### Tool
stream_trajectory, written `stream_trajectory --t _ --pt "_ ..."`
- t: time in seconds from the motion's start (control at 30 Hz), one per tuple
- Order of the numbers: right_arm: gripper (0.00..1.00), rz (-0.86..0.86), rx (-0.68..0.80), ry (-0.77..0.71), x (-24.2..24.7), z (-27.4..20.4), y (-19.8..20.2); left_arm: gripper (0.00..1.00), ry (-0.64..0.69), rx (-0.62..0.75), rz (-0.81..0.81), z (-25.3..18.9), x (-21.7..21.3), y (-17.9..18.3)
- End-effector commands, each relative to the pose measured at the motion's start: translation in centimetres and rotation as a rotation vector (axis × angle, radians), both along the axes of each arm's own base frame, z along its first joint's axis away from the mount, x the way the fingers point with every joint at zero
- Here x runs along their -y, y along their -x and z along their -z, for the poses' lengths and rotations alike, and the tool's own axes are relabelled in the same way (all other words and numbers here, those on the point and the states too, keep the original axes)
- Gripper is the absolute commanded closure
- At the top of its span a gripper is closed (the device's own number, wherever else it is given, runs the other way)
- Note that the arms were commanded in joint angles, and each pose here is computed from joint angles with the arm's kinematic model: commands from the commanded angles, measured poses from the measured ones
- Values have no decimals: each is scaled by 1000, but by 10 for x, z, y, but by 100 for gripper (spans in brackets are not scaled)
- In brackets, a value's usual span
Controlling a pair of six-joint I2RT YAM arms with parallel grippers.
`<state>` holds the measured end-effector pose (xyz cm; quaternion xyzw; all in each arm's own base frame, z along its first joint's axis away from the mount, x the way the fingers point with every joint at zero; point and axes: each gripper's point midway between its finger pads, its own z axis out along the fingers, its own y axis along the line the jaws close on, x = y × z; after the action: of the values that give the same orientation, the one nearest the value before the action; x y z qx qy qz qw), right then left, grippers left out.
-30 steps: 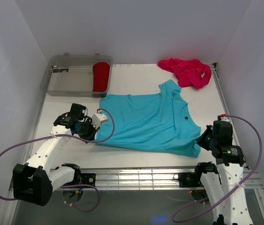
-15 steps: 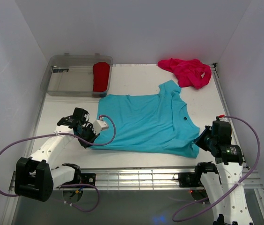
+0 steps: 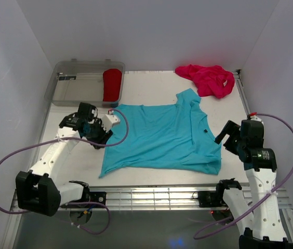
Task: Roll the t-shirts
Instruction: Flatten out the T-shirt at the center of the board.
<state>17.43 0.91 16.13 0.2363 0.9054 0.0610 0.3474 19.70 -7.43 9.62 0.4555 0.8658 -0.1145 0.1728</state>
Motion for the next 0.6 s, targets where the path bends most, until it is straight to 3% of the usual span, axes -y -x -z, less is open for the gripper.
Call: stream_trajectory --t 0.0,0.03,0.07,0.1,0.13,0.17,0.33,0.43,0.57 --pt "11 -27 224 103 13 -53 -63 52 60 243 -221 -45 10 -98" --pt "53 -69 193 121 12 -44 -79 61 56 250 -304 -45 9 -113" --pt "74 -95 196 116 8 -43 -91 69 59 249 -327 -36 13 -134" --pt "85 -109 221 116 7 -45 -107 78 62 243 -336 -31 15 -142" --pt "88 -133 156 121 6 -27 -121 79 69 234 -343 -26 18 -149" --pt "84 -159 154 116 3 -28 -132 78 79 220 -338 -17 24 -160" --pt "48 -242 46 149 1 11 -180 47 44 219 -359 3 37 -182" --pt "34 -266 20 179 4 30 -204 37 21 214 -411 19 34 -190" --pt "29 -308 -25 175 1 54 -234 34 -27 227 -469 44 24 -198"
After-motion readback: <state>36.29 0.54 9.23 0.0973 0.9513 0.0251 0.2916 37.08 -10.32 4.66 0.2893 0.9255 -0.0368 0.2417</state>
